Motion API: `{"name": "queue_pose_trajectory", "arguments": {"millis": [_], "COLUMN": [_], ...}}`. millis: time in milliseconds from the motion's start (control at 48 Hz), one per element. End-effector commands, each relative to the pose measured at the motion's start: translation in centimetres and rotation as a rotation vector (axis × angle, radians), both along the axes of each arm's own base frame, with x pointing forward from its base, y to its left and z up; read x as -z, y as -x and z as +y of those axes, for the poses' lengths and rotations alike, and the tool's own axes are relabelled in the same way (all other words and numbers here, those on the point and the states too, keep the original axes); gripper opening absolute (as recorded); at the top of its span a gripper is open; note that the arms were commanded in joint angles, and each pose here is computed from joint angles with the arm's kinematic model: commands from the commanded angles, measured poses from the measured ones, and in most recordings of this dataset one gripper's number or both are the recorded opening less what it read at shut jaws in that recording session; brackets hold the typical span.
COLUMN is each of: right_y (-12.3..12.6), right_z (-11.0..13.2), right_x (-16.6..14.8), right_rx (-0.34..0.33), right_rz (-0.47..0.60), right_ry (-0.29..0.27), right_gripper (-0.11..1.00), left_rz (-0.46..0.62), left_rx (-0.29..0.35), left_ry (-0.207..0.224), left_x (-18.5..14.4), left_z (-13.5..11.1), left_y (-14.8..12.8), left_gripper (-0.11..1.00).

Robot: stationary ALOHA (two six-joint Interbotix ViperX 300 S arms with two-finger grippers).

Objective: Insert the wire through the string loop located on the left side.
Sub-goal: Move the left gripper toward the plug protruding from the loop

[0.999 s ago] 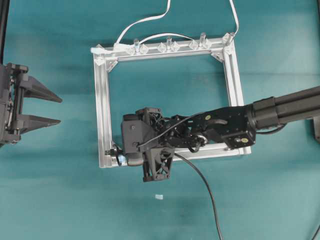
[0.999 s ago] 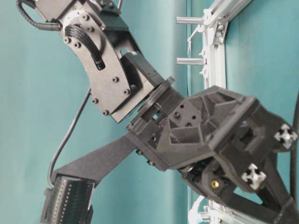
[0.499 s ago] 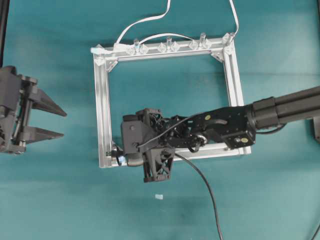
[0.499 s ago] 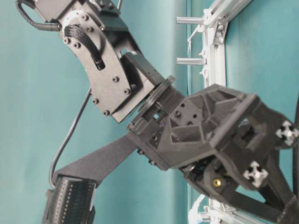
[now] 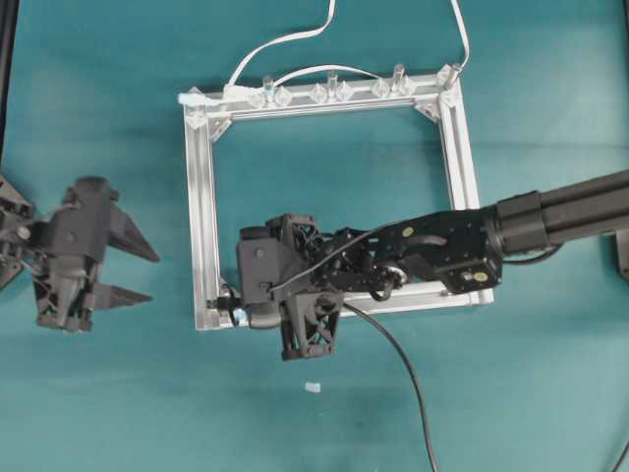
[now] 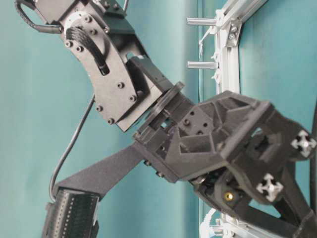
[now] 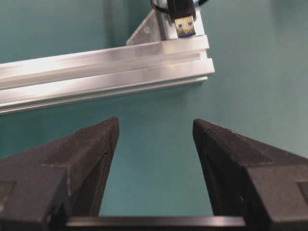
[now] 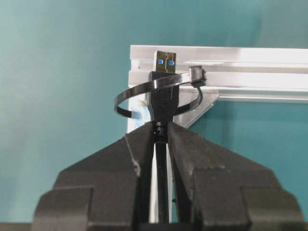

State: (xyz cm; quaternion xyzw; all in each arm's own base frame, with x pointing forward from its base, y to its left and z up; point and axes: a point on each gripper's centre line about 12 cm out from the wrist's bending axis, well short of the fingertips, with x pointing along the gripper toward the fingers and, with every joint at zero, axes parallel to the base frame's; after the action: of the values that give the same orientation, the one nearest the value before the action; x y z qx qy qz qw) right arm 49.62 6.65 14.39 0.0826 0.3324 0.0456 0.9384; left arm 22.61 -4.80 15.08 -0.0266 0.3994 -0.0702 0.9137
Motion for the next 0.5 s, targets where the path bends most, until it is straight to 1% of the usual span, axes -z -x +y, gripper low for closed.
{"name": "queue_pose_trajectory", "arguments": {"millis": [0,166,479], "right_y": [-0.6,-0.6,-0.6], "right_z": [0.3,0.3,0.4], "right_x": [-2.0,-2.0,-2.0], "right_rx": [-0.007,-0.007,-0.008], "right_rz": [-0.052,-0.052,-0.052], "right_ry": [0.000,0.000,-0.001], "right_gripper": [0.15,0.15,0.15], "left_rz": [-0.010,0.024,0.029], "left_rx": [0.017,0.029,0.029], "left_ry": [0.003,-0.004,-0.005], "left_x": [-0.4,0.4,0.4], "left_z": [-0.6,-1.1,-1.2], "left_y": [-0.9,-1.3,-2.0], "left_gripper": [0.64,0.64,0.64]}}
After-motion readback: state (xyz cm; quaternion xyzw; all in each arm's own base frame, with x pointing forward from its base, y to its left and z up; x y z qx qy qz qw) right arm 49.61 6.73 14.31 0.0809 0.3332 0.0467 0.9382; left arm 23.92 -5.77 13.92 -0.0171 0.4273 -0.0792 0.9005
